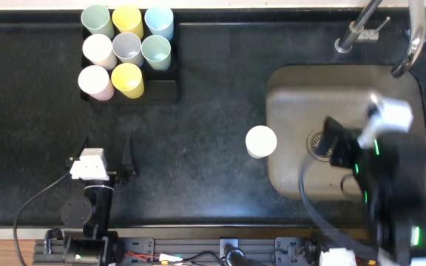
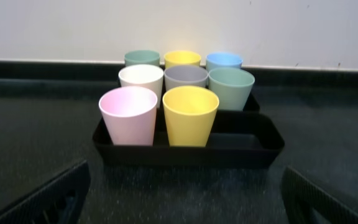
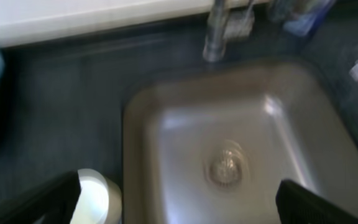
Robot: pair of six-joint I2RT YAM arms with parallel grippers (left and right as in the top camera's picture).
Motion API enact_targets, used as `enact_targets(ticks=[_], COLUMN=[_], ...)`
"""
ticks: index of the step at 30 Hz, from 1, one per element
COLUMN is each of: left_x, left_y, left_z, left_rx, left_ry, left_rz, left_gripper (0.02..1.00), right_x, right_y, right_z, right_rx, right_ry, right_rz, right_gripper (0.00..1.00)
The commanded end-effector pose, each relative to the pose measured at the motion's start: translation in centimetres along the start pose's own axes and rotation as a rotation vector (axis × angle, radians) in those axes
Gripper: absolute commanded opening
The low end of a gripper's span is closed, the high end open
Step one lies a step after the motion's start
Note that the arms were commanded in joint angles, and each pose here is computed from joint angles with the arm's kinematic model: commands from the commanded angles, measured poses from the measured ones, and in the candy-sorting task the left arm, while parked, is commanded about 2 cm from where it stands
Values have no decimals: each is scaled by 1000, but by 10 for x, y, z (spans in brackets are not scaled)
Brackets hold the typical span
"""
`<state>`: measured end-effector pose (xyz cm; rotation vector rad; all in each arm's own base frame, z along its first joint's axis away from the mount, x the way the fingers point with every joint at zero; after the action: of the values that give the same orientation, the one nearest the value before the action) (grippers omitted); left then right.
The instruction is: Store Cups
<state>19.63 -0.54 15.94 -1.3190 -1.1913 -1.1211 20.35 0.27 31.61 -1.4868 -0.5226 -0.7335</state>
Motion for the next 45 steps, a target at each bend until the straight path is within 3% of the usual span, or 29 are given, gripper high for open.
enact_targets(ticks=[1, 6, 9, 11, 13, 22, 42, 45], left_x=[1, 1, 1, 1, 1, 1, 1, 1], left_y=[0, 0, 0, 0, 0, 0, 0, 0], left_z=[1, 1, 1, 1, 1, 1, 1, 1], left_rx=[0, 0, 0, 0, 0, 0, 0, 0], left_ry=[21, 21, 21, 21, 21, 21, 21, 21], left_rz=[-6, -6, -6, -6, -6, -6, -7, -6], left_gripper=[996, 998, 998, 998, 998, 998, 998, 998], right_x=[16, 2, -10, -19, -25, -40, -79, -79], right_y=[38, 90, 111, 119, 123, 145, 181, 182], right_z=[35, 66, 74, 83, 91, 98, 88, 89], right_rx=[29, 78, 122, 211, 285, 335, 280, 280], right_ry=[-224, -489, -539, -580, -596, -684, -713, -712], right_rz=[281, 498, 586, 639, 673, 750, 817, 810], right_gripper=[998, 998, 998, 998, 996, 998, 1000, 936])
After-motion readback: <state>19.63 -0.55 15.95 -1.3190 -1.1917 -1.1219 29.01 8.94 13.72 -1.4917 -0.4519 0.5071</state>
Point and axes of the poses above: each gripper's point midway between its finger pads, its own y axis out along the fingers, its own z axis along the line the jaws close on, x = y × z, the point moved 5 cm from there along -y, back along the fingers, and after that the axes turned 2 degrees about -y, right-handed, at the moved point
